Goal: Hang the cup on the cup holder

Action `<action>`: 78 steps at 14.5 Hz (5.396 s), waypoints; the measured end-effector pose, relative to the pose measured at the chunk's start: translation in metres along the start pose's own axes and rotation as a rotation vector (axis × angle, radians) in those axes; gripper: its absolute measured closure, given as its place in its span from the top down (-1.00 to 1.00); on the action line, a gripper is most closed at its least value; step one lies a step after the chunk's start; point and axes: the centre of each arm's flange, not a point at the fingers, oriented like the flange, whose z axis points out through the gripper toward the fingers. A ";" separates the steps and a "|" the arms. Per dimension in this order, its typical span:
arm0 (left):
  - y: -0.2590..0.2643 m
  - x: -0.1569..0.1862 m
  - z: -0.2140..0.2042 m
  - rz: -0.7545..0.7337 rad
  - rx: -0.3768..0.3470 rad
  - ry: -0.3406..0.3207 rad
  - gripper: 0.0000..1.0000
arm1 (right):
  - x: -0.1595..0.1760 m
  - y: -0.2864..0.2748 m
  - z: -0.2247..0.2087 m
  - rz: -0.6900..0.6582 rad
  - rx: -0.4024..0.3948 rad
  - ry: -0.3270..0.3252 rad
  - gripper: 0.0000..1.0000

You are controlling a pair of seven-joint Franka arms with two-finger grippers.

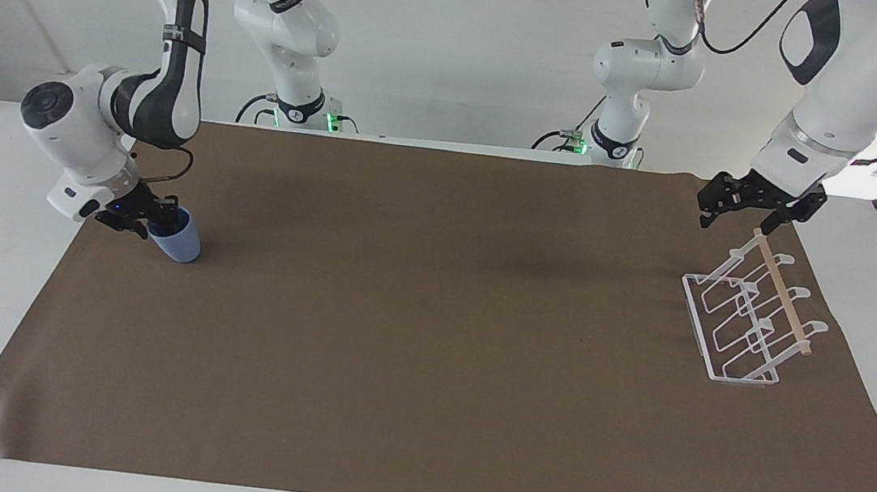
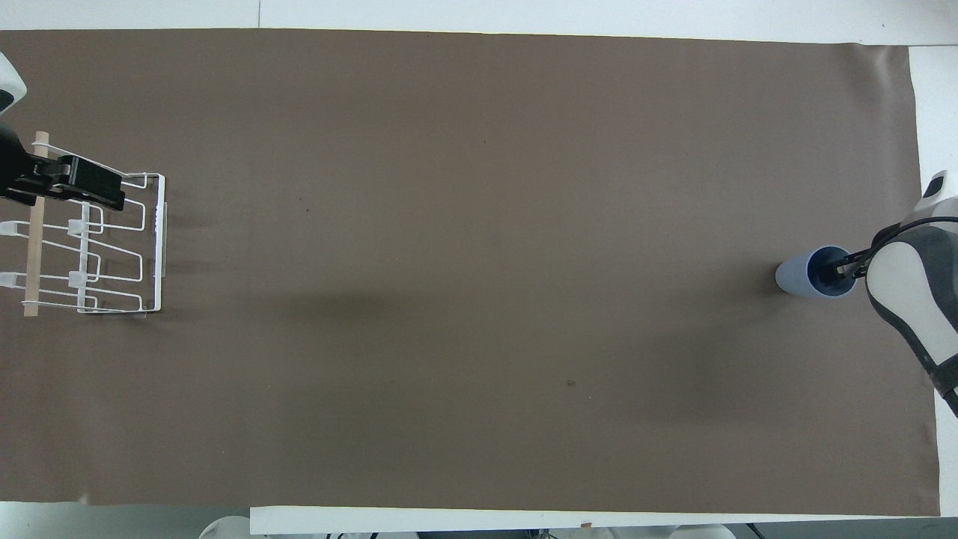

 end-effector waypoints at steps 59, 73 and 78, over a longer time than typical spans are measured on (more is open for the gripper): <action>0.338 -0.043 0.044 -1.633 -0.399 -0.313 0.57 | 0.088 -0.391 -0.121 0.424 0.947 -0.054 0.53; 0.171 0.008 0.088 -1.375 0.202 0.299 0.57 | 0.043 -0.155 -0.159 0.428 0.129 0.037 0.99; 0.128 0.014 0.166 -1.132 0.666 0.588 0.57 | 0.018 -0.121 -0.221 0.381 -0.024 0.003 0.99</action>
